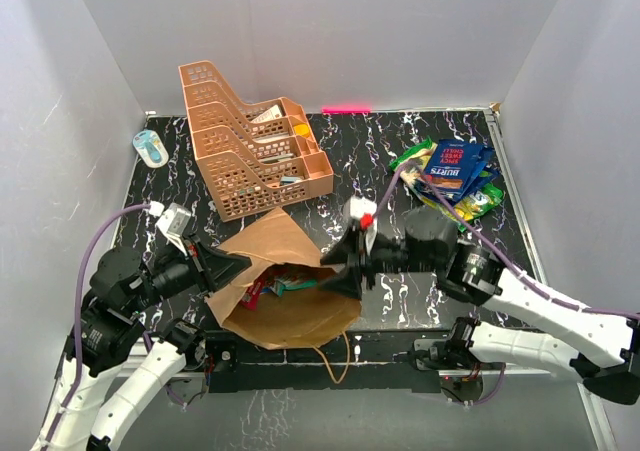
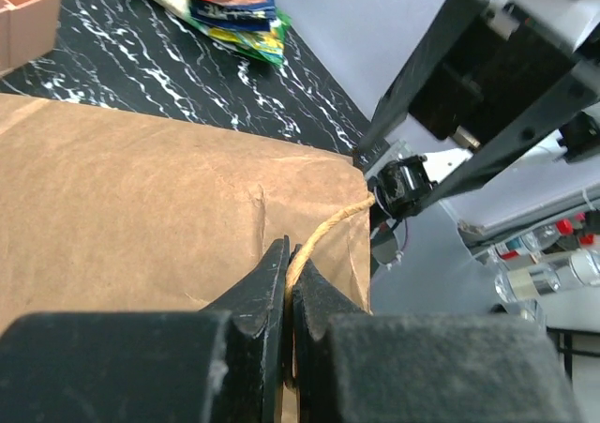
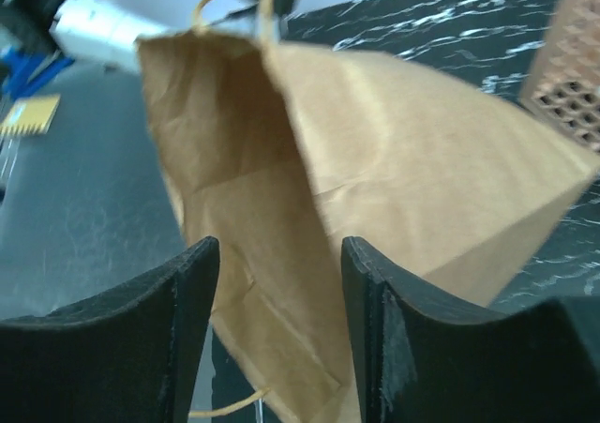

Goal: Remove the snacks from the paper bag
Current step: Take out the snack from the paper bag.

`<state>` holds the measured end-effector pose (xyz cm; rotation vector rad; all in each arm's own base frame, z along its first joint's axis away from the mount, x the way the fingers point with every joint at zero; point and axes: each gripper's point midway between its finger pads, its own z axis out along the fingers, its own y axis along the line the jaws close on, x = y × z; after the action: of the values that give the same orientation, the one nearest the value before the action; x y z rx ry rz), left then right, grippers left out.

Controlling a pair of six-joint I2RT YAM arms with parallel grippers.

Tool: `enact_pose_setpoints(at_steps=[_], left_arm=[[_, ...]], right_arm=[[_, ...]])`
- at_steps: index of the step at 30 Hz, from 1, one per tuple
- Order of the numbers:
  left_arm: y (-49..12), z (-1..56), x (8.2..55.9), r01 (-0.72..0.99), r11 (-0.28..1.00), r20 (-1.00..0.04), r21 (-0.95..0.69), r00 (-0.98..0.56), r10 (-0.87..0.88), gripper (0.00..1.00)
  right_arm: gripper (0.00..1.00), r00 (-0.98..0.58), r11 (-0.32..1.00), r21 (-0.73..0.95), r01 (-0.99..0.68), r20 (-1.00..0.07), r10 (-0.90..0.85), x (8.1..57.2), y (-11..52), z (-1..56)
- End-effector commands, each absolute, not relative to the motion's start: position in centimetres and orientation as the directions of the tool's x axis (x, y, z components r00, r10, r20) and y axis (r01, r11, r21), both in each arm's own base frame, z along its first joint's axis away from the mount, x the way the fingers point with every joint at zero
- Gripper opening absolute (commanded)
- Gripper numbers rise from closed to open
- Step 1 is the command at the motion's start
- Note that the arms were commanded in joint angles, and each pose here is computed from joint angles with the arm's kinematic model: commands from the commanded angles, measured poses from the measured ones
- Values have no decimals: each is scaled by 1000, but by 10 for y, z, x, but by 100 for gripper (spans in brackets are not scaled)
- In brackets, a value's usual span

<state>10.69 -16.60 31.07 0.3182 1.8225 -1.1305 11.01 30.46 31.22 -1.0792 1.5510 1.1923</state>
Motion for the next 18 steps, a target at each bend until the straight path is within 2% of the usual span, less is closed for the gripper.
enact_pose_setpoints(at_steps=[1, 4, 8, 12, 15, 18], left_arm=[[-179, 311, 87, 692, 433, -806, -578, -567, -169, 0], [-183, 309, 84, 690, 420, -792, -589, -596, -131, 0], [-186, 315, 83, 700, 388, -791, -600, -593, -153, 0], [-186, 311, 87, 692, 391, -787, -606, -594, -168, 0], [-189, 310, 89, 690, 383, -781, -614, -602, -168, 0], [-191, 310, 91, 690, 375, -778, -619, -603, -174, 0]], right_arm=[[52, -20, 16, 19, -1000, -998, -64, 75, 311, 314], [38, 100, -84, -97, -992, -994, -40, 48, 319, 304], [27, 251, -94, -250, -964, -968, 7, 35, 335, 294], [24, 309, -104, -306, -946, -951, -9, 27, 359, 271], [24, 328, 9, -329, -944, -944, -42, 38, 379, 258], [24, 374, 71, -388, -919, -914, -157, 45, 401, 230]])
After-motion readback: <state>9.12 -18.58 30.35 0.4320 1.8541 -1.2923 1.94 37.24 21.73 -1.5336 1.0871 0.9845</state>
